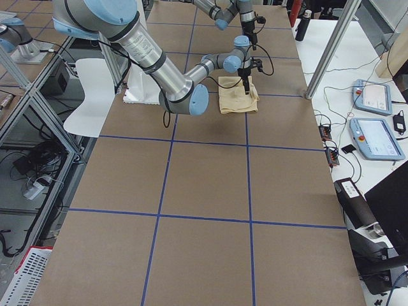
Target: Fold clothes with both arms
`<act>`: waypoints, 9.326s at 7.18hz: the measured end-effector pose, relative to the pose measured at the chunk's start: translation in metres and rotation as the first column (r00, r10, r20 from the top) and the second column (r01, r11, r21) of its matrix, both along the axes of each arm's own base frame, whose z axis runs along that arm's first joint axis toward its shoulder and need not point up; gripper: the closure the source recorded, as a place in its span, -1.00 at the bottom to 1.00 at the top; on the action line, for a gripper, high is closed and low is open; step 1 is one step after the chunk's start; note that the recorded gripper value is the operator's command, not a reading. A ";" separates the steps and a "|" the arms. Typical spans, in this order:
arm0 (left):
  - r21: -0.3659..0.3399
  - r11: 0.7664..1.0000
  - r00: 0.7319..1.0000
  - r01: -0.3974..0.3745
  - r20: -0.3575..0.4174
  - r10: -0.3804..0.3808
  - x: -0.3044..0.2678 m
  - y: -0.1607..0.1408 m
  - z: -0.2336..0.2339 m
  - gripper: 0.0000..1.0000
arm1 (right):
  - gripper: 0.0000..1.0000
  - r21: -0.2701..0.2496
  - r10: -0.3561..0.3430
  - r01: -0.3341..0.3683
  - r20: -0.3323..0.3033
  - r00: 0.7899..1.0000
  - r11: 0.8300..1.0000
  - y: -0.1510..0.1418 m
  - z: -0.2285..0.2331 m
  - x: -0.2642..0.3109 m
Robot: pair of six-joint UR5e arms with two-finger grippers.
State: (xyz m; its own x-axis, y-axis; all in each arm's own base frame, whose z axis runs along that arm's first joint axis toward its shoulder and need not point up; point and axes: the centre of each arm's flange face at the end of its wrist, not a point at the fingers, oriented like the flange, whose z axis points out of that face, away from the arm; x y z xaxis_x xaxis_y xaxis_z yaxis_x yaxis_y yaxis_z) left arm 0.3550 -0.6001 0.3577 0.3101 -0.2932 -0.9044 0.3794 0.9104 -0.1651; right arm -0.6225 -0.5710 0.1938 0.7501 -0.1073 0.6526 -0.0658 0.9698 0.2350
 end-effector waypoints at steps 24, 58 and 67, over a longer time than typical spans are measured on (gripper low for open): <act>0.540 0.762 0.852 -0.357 0.522 0.029 -0.382 0.039 0.231 -0.98 | -1.00 -0.105 -0.157 0.143 -0.136 0.978 0.984 -0.056 0.311 0.565; 0.026 0.889 0.817 -0.457 0.407 0.408 -0.401 0.118 0.275 -0.98 | -1.00 -0.305 0.073 -0.053 0.054 0.996 0.951 0.119 0.426 0.674; 0.040 0.886 0.816 -0.462 0.411 0.407 -0.401 0.118 0.270 -0.98 | -1.00 -0.341 0.056 -0.036 0.047 0.997 0.939 0.120 0.456 0.673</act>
State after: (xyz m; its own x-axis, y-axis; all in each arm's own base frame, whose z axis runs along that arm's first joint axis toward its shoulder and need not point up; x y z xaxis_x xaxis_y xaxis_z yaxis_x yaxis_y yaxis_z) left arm -0.0461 -0.4823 0.6280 0.7030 0.0676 -0.7079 -0.0536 0.9977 0.0421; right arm 0.0504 -0.4508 0.6494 0.7108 0.1616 0.6846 -0.1158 0.9868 -0.1128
